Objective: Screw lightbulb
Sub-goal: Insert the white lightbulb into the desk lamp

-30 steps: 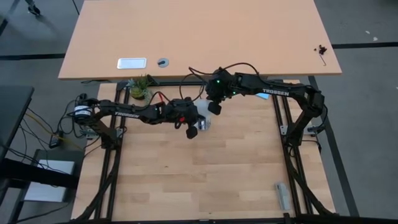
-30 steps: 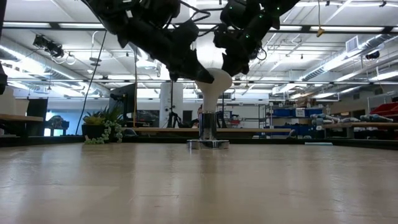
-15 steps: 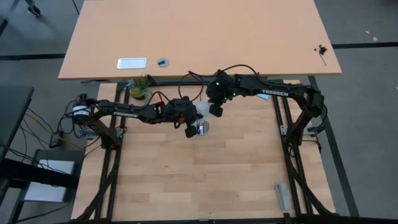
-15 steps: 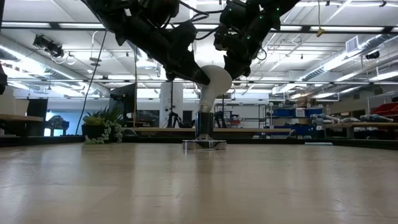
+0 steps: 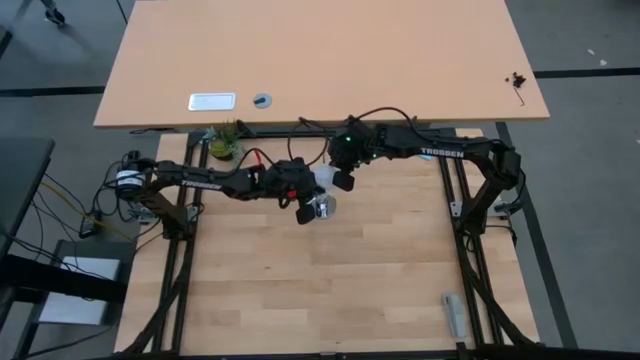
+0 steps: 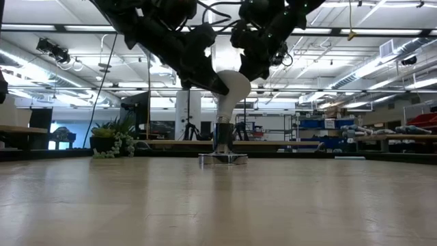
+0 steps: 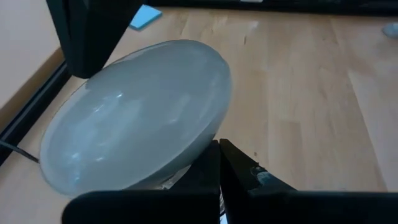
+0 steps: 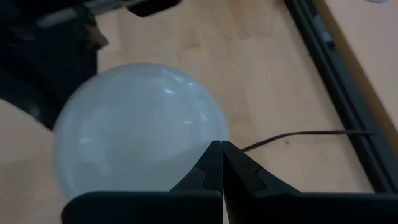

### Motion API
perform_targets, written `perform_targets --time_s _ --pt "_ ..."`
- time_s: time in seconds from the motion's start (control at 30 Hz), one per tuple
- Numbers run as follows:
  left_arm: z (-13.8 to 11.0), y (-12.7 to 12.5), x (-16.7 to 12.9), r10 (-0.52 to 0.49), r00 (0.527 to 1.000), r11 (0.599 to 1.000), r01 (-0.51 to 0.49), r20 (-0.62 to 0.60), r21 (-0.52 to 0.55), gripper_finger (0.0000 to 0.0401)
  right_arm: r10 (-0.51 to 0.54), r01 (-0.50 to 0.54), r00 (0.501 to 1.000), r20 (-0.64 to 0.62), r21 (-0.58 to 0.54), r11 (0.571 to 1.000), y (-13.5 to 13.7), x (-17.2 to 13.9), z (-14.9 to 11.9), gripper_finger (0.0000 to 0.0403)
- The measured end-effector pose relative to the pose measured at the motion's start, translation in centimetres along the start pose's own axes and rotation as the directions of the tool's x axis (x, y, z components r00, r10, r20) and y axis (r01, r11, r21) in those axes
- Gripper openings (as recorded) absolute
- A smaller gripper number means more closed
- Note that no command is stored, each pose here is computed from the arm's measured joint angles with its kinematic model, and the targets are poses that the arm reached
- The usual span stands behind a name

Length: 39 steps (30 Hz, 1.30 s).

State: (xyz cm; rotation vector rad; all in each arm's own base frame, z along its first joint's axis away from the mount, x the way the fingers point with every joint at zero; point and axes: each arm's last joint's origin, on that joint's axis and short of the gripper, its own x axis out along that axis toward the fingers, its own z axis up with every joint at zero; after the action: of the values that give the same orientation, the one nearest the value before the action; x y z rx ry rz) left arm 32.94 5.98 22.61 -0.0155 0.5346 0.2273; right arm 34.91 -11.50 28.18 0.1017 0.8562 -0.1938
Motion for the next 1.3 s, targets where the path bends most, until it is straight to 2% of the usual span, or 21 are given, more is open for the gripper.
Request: perform_targets --time_s 0.37,0.6,0.77,0.97,1.13,1.3 --pt "-0.4 -0.3 1.3 0.013 1.0 1.0 -0.013 0.023 0.002 0.0 0.052 -0.05 0.997 0.048 -0.037 0.998 1.6 -0.5 0.6 0.0007" --pt "-0.3 -0.8 1.3 0.02 0.999 1.0 -0.02 0.036 0.016 0.0 0.08 -0.077 0.995 0.066 -0.055 0.996 2.3 -1.1 0.7 0.0007" --pt "-0.4 -0.7 1.3 0.029 0.999 0.999 -0.029 0.023 0.015 0.0 0.053 -0.049 0.995 0.09 -0.049 0.998 2.2 -1.6 0.9 0.0007" --pt "-0.4 -0.8 1.3 0.023 1.0 1.0 -0.023 0.018 0.016 0.0 0.087 -0.081 0.992 0.092 -0.061 0.995 2.9 -1.7 1.0 0.0007" --pt "-0.6 -0.9 1.3 0.016 1.0 1.0 -0.016 0.004 0.017 0.0 0.048 -0.041 0.995 0.086 -0.074 0.996 3.1 -1.9 0.9 0.0007" --pt "-0.8 -0.9 1.2 0.014 1.0 1.0 -0.014 -0.025 0.016 0.0 -0.066 0.067 0.998 0.012 -0.074 0.995 2.5 -2.5 0.2 0.0007"
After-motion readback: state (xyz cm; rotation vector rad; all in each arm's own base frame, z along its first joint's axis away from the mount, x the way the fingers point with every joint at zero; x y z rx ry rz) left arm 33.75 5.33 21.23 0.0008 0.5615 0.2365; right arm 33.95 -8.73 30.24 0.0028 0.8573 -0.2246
